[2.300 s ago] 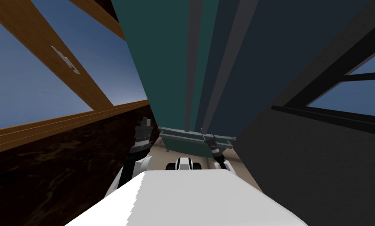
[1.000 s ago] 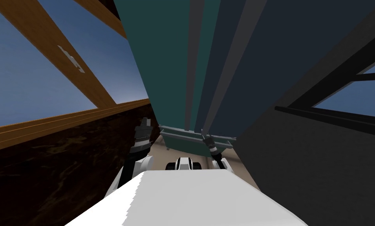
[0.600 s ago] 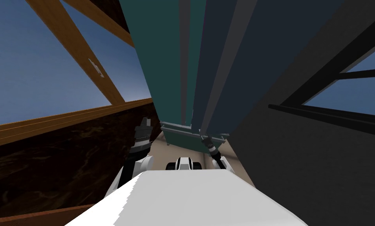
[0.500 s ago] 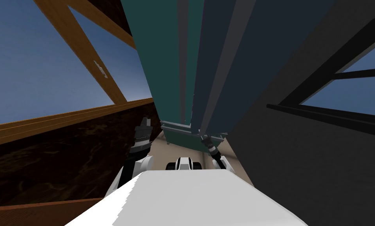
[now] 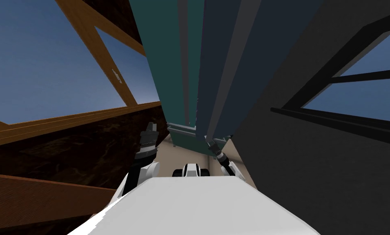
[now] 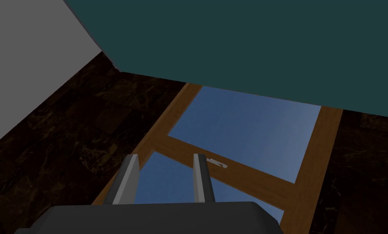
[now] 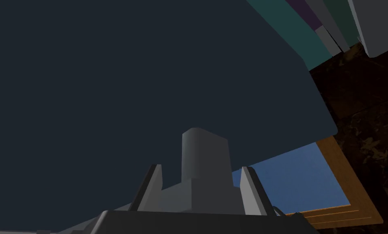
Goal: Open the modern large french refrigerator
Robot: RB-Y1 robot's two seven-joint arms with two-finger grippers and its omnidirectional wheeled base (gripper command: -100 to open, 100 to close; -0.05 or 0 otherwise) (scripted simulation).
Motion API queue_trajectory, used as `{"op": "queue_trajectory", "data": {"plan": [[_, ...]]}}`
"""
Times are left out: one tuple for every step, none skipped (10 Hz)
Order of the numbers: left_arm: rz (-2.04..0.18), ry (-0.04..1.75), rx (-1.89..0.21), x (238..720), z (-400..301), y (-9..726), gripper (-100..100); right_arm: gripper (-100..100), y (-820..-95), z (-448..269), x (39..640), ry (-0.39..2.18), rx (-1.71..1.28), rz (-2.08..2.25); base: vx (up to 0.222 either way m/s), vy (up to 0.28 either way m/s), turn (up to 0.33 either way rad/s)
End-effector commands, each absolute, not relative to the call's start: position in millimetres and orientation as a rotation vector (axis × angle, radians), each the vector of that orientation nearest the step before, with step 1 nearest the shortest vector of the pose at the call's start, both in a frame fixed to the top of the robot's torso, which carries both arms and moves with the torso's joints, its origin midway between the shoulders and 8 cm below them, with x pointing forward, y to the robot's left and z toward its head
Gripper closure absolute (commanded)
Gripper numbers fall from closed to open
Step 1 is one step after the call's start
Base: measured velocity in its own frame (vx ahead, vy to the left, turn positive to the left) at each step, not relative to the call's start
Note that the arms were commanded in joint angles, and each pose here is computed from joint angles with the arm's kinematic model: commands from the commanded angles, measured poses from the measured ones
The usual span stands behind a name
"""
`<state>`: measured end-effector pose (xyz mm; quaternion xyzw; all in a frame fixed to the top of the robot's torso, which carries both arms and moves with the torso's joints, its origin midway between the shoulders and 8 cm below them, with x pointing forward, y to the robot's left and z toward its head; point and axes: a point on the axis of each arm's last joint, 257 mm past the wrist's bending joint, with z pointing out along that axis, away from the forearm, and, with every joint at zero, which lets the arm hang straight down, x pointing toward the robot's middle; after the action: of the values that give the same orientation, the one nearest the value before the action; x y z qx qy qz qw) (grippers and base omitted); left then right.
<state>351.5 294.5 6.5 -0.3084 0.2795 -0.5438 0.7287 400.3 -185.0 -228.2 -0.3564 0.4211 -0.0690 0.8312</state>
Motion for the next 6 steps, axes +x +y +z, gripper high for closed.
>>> {"op": "queue_trajectory", "data": {"plan": [[-1.198, 0.616, -0.680, 351, 6, 295, 0, 100, -169, -220, 393, 0.842, -0.782, -0.084, -0.111, -0.181, 0.097], [-1.198, 0.616, -0.680, 351, 6, 295, 0, 100, -163, -219, 388, 0.827, -0.794, -0.058, -0.098, -0.193, 0.124], [-1.198, 0.616, -0.680, 351, 6, 295, 0, 100, -157, -218, 384, 0.811, -0.805, -0.031, -0.134, -0.228, 0.126], [-1.198, 0.616, -0.679, 351, 7, 295, 0, 100, -151, -217, 379, 0.796, -0.817, -0.004, -0.130, -0.228, 0.104], [-1.198, 0.616, -0.680, 351, 6, 295, 0, 100, -145, -216, 375, 0.781, -0.829, 0.023, -0.138, -0.216, 0.091], [-1.198, 0.616, -0.680, 351, 6, 295, 0, 100, -139, -215, 370, 0.766, -0.841, 0.051, -0.131, -0.221, 0.103]]}}
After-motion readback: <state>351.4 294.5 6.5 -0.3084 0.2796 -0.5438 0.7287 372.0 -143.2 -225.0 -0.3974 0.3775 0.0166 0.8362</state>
